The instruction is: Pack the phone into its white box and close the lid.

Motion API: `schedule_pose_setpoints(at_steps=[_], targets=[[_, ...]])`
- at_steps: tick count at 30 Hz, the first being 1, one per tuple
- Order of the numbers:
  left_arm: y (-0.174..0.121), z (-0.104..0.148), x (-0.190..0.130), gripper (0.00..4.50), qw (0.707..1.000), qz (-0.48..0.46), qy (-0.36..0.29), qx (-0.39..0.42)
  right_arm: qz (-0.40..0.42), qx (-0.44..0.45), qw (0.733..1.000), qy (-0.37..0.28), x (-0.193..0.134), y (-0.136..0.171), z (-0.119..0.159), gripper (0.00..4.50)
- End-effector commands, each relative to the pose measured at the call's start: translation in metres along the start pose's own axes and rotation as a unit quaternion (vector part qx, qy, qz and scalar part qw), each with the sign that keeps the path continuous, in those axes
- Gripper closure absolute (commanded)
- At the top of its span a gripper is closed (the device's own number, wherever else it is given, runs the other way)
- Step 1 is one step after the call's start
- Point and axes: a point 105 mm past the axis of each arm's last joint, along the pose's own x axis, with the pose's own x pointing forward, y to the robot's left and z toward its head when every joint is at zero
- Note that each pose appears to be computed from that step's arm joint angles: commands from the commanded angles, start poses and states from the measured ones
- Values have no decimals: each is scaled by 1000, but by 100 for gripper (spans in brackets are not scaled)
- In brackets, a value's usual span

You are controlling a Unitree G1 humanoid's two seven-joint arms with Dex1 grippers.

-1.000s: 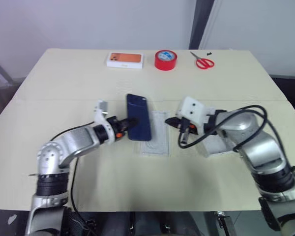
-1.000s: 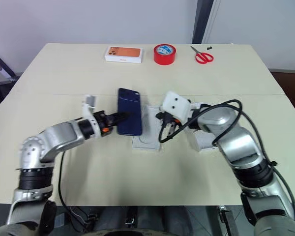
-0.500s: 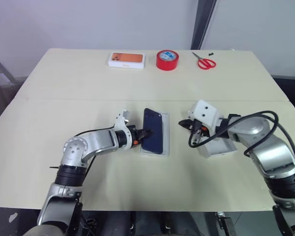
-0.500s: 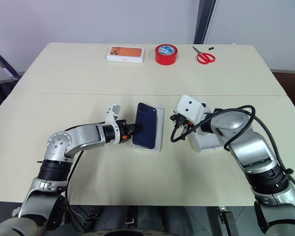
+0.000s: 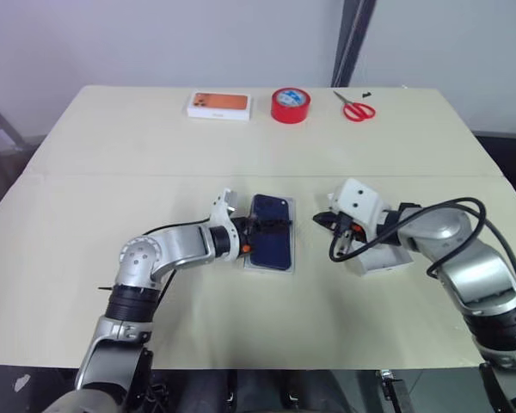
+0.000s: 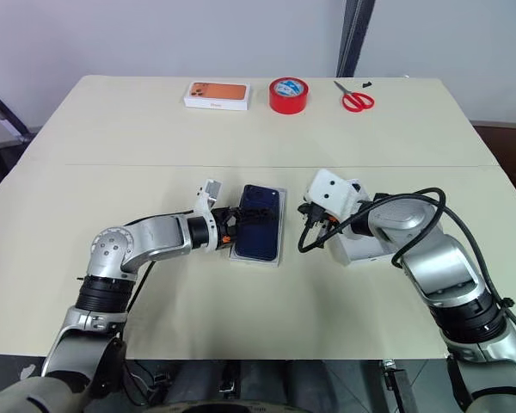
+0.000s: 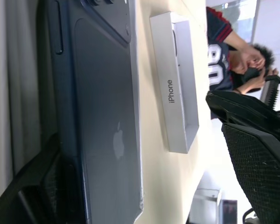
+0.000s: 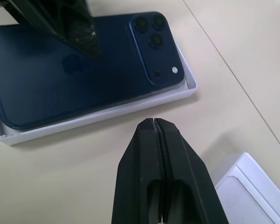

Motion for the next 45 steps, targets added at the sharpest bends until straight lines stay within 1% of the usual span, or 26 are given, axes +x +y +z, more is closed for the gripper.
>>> schedule_pose_setpoints(at_steps=[1, 5, 7, 9, 14, 19, 25, 27, 29, 31, 32, 33, 35, 36, 38, 39, 41, 45], targets=[[-9, 6, -8, 4, 999, 1, 0, 51, -5, -21, 1000, -11, -4, 0, 10, 450], [-16, 8, -17, 4, 992, 13, 16, 124, -2, -21, 1000, -12, -3, 0, 10, 450], [-20, 11, -21, 4, 990, 8, 17, 137, -2, -20, 1000, -12, -3, 0, 10, 450], [-24, 12, -23, 4, 990, -1, 19, 142, -2, -20, 1000, -13, -2, 0, 10, 450], [-20, 15, -27, 4, 988, 11, 18, 153, -2, -19, 1000, -14, -1, 0, 10, 450], [-17, 31, -42, 4, 986, 23, -6, 163, -2, -18, 1000, -13, -1, 0, 10, 450], [-14, 31, -42, 4, 987, 21, -3, 159, 1, -18, 1000, -13, 1, 2, 9, 450], [-11, 37, -43, 4, 985, 33, -25, 167, 0, -18, 1000, -11, 1, 2, 8, 450], [-1, 52, -51, 4, 976, 72, -67, 192, -3, -18, 1000, 0, 1, 1, 5, 450], [14, 70, -65, 4, 946, 143, -112, 267, -14, -10, 1000, 18, 1, -3, 0, 450], [18, 75, -70, 4, 934, 160, -126, 295, -18, -6, 1000, 23, 1, -4, -2, 450], [23, 76, -75, 27, 916, 181, -126, 336, -18, 1, 999, 30, 2, -4, -4, 450], [34, 70, -79, 81, 881, 206, -97, 414, -17, 19, 999, 45, 7, -3, -9, 450], [36, 66, -79, 139, 867, 206, -79, 447, -13, 25, 998, 52, 9, -1, -10, 450], [39, 57, -76, 221, 844, 194, -44, 498, -5, 24, 998, 64, 16, 4, -12, 450], [40, 53, -74, 274, 837, 188, -31, 513, -3, 23, 997, 68, 19, 6, -12, 450], [41, 46, -67, 373, 835, 168, -9, 524, -3, 19, 997, 79, 26, 9, -13, 450], [41, 37, -47, 373, 829, 144, 27, 540, -7, 12, 995, 101, 42, 14, -16, 450]])
